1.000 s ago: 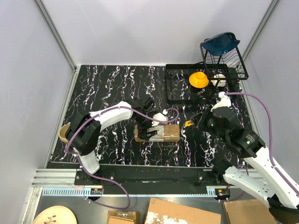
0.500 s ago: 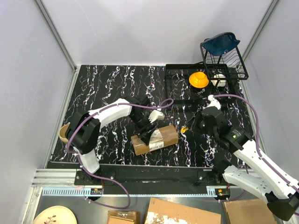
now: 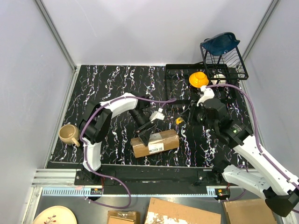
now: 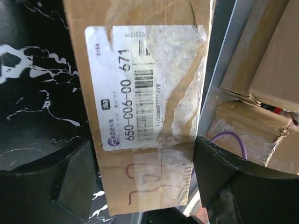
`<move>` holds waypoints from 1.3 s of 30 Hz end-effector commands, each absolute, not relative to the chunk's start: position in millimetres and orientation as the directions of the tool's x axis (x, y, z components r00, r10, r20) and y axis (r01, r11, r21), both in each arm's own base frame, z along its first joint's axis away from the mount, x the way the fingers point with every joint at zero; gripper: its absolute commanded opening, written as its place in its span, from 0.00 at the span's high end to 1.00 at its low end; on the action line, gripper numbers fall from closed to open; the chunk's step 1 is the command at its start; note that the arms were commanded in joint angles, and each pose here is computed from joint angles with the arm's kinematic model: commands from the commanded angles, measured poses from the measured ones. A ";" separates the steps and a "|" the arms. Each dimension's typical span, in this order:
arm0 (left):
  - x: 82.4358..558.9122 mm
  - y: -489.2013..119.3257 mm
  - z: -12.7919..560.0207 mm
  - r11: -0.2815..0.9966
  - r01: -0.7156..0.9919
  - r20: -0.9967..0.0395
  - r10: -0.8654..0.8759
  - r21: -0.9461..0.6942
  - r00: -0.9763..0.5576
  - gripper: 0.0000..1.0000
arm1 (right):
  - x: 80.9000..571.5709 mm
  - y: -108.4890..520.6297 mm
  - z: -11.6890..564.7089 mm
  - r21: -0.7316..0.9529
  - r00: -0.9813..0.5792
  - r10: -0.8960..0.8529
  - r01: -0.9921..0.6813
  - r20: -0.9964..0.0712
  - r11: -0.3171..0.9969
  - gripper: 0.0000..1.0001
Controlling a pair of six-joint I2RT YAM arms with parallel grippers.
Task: Unpack the express box
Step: Adjust the express box at the center of the board.
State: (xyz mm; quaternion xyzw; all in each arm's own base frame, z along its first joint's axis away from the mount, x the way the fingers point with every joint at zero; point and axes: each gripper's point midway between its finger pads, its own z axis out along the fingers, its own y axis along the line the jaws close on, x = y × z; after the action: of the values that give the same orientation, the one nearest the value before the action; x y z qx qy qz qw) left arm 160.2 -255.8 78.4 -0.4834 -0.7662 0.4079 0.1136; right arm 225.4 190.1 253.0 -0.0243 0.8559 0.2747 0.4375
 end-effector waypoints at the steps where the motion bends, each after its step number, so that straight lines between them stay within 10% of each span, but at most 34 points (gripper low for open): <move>1: 177.2 -259.2 109.3 0.091 0.716 -0.339 0.835 -0.692 -0.434 0.24 | 247.5 179.9 279.4 0.366 -0.515 0.175 -0.297 -0.839 0.882 1.00; 13: 192.4 -251.9 114.6 0.081 0.766 -0.372 0.839 -0.637 -0.398 0.15 | 283.5 185.7 229.2 0.325 -0.611 0.114 -0.246 -0.784 0.913 1.00; 24: 194.9 -221.2 152.6 0.043 0.976 -0.672 0.719 -0.214 -0.179 0.01 | 269.9 203.5 199.4 0.358 -0.695 0.042 -0.316 -0.718 0.879 1.00; 39: 224.8 -239.1 79.5 0.060 0.974 -0.584 0.808 0.218 0.081 0.01 | 300.3 207.0 182.9 0.308 -0.703 0.042 -0.256 -0.710 0.916 1.00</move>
State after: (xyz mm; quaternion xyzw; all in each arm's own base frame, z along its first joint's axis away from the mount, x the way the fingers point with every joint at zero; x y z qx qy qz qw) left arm 171.8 -227.1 82.7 -0.6613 -0.6825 0.2358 -0.2031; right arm 282.9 204.0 143.7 -0.0688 0.9272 0.1804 0.3209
